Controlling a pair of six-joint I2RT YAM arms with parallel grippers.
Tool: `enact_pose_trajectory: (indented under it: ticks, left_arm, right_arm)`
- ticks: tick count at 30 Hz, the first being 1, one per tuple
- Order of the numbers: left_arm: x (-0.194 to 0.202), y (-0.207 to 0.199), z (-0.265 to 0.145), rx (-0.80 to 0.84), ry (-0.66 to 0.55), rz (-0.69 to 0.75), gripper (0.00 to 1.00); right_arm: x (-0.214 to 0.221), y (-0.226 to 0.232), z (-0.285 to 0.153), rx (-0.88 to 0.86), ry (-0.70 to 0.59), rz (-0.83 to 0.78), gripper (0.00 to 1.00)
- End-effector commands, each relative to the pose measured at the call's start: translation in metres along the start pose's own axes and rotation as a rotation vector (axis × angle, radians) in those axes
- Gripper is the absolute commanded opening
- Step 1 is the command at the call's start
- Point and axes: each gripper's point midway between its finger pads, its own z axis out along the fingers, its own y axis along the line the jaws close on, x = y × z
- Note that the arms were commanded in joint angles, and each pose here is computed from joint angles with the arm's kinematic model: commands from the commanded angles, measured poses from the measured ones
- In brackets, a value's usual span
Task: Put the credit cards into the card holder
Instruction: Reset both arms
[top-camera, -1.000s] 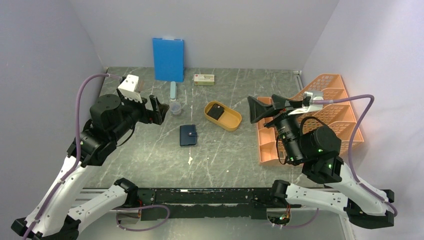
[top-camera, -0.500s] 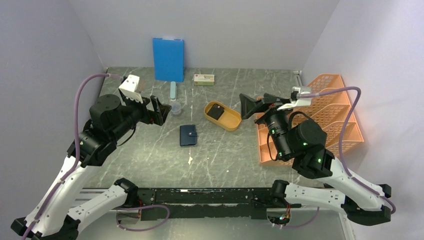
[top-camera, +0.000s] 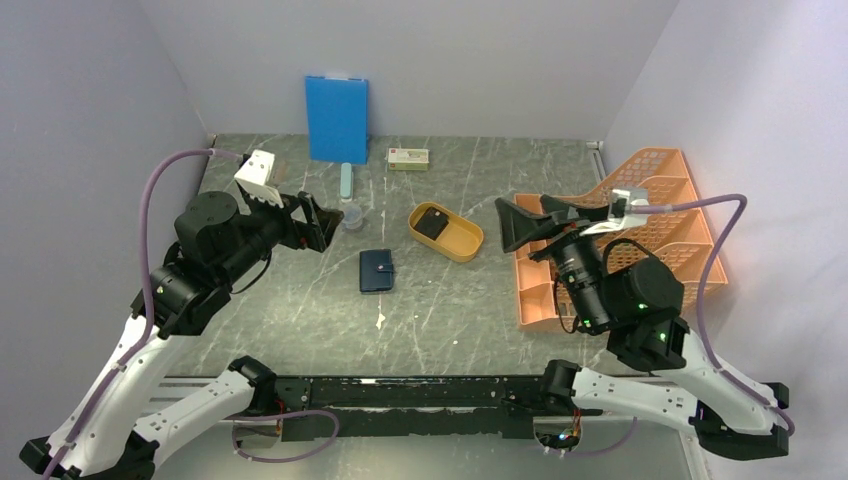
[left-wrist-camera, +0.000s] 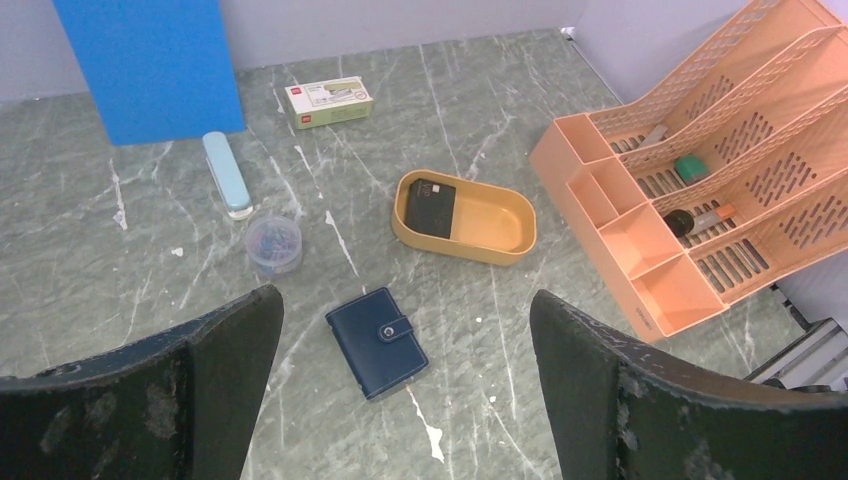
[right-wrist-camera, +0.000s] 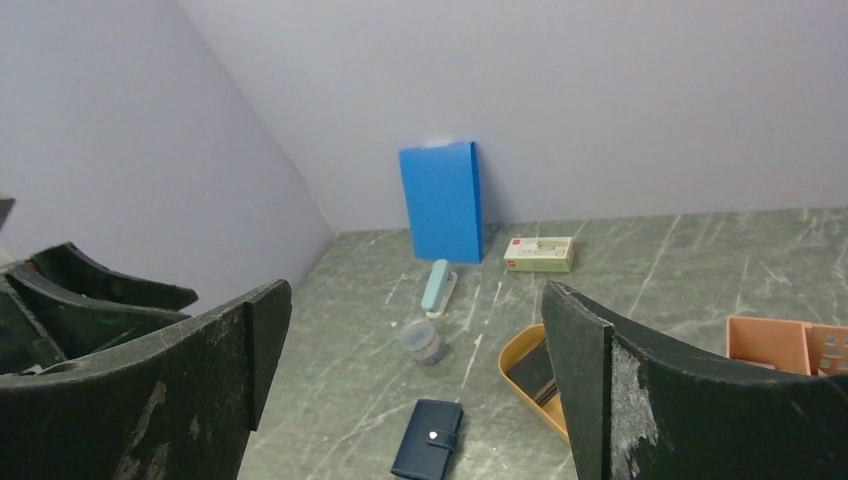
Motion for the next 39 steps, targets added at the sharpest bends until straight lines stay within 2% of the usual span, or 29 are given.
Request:
enact_pose_trajectory:
  ticks: [1,39]
  left_arm:
    - [-0.009,-0.011,0.000,0.048,-0.040,-0.015,0.97]
    - [-0.017,-0.025,0.005,0.130,-0.059,0.026,0.97]
  right_arm:
    - [-0.010,0.000,-0.004,-0.016,-0.022,0.017,1.00]
    - [-0.008,0.002,-0.005,-0.038,-0.005,-0.010,1.00]
